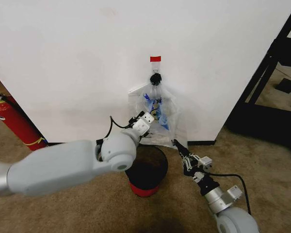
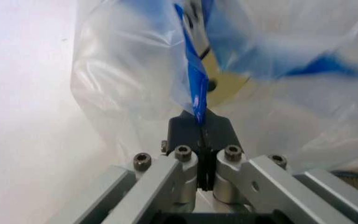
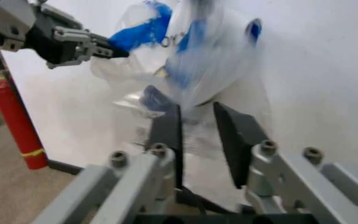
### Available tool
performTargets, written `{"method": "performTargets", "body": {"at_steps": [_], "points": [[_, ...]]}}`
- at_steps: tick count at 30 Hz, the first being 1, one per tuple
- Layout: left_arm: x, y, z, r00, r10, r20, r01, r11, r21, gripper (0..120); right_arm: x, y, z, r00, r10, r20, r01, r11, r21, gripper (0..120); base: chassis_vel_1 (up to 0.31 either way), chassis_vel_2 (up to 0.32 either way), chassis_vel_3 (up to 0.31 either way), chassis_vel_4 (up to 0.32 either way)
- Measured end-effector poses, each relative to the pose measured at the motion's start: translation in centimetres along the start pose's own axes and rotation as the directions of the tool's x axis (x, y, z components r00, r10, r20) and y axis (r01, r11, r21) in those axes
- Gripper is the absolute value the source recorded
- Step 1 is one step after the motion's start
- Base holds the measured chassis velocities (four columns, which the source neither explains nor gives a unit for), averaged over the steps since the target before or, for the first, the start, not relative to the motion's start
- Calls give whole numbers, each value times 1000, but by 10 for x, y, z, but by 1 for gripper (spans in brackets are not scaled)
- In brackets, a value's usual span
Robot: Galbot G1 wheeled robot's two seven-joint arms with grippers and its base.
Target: Pick up the garbage bag from the wall and place it over the trash bin.
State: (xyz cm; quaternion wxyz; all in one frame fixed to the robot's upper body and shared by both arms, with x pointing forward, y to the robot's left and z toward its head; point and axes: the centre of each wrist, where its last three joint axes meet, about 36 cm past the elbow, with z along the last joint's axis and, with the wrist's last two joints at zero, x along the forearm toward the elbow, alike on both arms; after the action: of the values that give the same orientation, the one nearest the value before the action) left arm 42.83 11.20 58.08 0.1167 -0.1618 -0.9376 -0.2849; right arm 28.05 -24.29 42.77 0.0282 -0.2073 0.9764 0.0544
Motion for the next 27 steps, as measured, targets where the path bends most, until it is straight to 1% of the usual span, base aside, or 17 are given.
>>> {"method": "performTargets", "body": {"at_steps": [1, 2, 3, 4, 5, 6, 8, 9, 11, 13, 14, 15, 18, 20, 22, 23, 27], "points": [[3, 1, 1, 1000, -14, 14, 14, 1000, 16, 0, 3, 2, -8, 1000, 7, -4, -7, 1000, 8, 27, 0, 0, 0, 0], [5, 1, 2, 999, -21, 24, 21, 1000, 24, 0, 6, 4, -15, 1000, 9, -7, -9, 1000, 13, 30, 0, 0, 0, 0], [8, 0, 5, 999, -27, 37, 26, 999, 34, 0, 11, 6, -27, 1000, 9, -9, -9, 1000, 12, 36, 0, 0, 0, 0], [10, -1, 7, 999, -28, 45, 26, 999, 38, 0, 14, 8, -36, 1000, 10, -9, -10, 1000, 9, 39, 0, 0, 0, 0], [12, -3, 10, 998, -30, 55, 28, 999, 40, 0, 16, 8, -47, 1000, 15, -7, -15, 1000, 7, 45, 0, 0, 0, 0], [13, -5, 12, 998, -29, 59, 27, 999, 41, 0, 16, 7, -53, 1000, 18, -7, -18, 1000, 7, 48, 0, 0, 0, 0], [13, -5, 13, 998, -30, 60, 27, 999, 42, 0, 16, 7, -56, 1000, 21, -8, -20, 1000, 7, 50, 0, 0, 0, 0], [14, -7, 16, 998, -29, 61, 26, 999, 43, 0, 15, 5, -62, 1000, 26, -9, -26, 1000, 7, 56, 0, 0, 0, 0], [15, -14, 24, 998, -23, 59, 20, 999, 49, 0, 7, -5, -79, 999, 36, -25, -35, 999, 19, 66, 0, 0, 0, 0], [16, -20, 28, 998, -17, 56, 14, 999, 52, 0, -4, -18, -89, 998, 32, -45, -30, 998, 49, 74, 0, 0, 0, 0], [16, -20, 28, 998, -17, 56, 14, 999, 52, 0, -4, -18, -89, 998, 32, -45, -30, 998, 49, 74, 0, 0, 0, 0], [16, -22, 29, 998, -16, 56, 13, 999, 51, 0, -9, -24, -91, 998, 33, -57, -30, 998, 63, 77, 0, 0, 0, 0], [19, -27, 32, 998, -14, 61, 11, 999, 49, 0, -39, -52, -98, 993, 24, -113, -10, 992, 128, 90, 0, 0, 0, 0], [22, -28, 34, 998, -14, 63, 11, 999, 51, 0, -58, -66, -98, 990, 19, -137, 3, 987, 162, 97, 0, 0, 0, 0], [25, -29, 35, 998, -12, 64, 8, 999, 53, 0, -81, -75, -96, 988, -4, -155, 37, 978, 204, 100, 0, 0, 0, 0], [25, -29, 35, 998, -12, 64, 8, 999, 53, 0, -81, -75, -96, 988, -4, -155, 37, 978, 204, 100, 0, 0, 0, 0], [25, -29, 35, 996, -25, 91, 21, 999, 38, 0, -111, -72, -89, 983, -58, -175, 107, 952, 286, 100, 0, 0, 0, 0]]}}
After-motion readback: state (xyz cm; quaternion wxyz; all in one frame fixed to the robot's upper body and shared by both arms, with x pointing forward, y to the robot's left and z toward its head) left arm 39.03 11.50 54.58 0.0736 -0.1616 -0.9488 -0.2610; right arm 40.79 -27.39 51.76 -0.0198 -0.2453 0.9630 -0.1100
